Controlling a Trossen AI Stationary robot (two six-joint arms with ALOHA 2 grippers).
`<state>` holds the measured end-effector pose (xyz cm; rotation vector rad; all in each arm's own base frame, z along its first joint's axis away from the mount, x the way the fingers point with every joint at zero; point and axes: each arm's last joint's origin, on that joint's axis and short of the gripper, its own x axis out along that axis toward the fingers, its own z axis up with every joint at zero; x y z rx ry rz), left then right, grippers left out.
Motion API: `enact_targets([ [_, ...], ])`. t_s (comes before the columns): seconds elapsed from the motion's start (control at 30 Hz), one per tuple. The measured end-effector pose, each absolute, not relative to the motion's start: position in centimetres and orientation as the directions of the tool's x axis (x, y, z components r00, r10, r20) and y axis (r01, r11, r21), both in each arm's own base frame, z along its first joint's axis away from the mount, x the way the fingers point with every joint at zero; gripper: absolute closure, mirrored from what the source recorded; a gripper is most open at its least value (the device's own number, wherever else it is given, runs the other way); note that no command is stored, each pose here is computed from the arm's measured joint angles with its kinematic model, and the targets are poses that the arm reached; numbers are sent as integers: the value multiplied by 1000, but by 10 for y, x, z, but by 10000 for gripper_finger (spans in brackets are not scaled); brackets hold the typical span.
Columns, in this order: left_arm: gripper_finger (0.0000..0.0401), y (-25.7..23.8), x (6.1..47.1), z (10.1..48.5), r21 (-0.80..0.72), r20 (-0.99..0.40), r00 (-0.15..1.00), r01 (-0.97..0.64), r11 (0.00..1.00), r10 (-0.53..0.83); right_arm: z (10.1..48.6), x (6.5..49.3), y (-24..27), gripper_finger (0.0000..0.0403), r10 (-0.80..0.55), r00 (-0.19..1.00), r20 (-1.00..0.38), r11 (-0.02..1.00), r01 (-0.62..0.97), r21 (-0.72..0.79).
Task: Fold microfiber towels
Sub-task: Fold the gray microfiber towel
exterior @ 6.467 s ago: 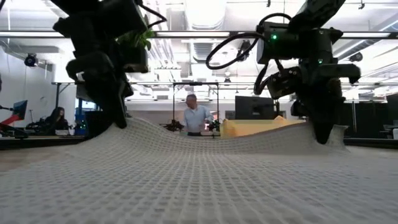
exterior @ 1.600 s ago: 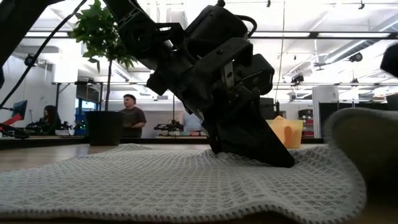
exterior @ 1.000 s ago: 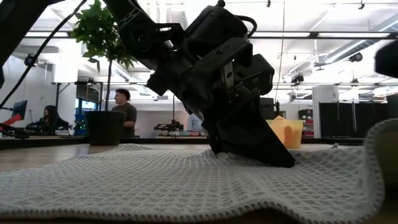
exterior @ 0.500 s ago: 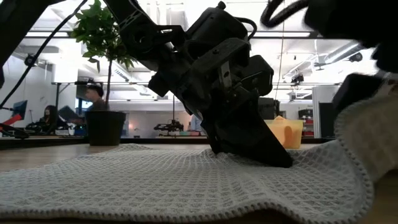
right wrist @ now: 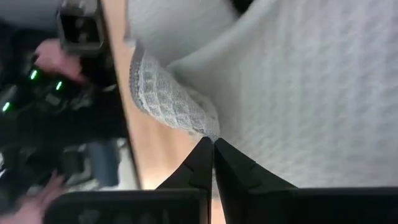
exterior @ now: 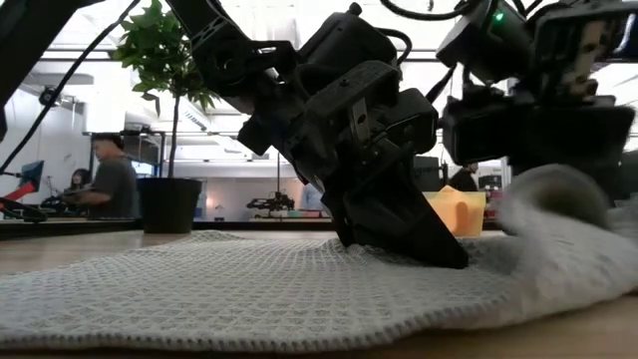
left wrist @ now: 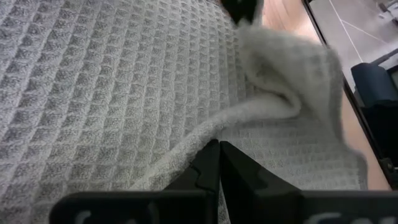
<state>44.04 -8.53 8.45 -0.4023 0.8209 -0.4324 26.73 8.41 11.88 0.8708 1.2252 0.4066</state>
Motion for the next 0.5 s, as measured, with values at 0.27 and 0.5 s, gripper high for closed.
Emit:
enact_targets([
  [0.27,401,-85,440,84,-500,-608,604,212,840,-515,117,267,80,381,549,348,-760,735,232,637],
  [0.5,401,-86,440,85,-501,-608,604,212,839,-516,123,264,77,300,472,368,-802,778,254,574],
])
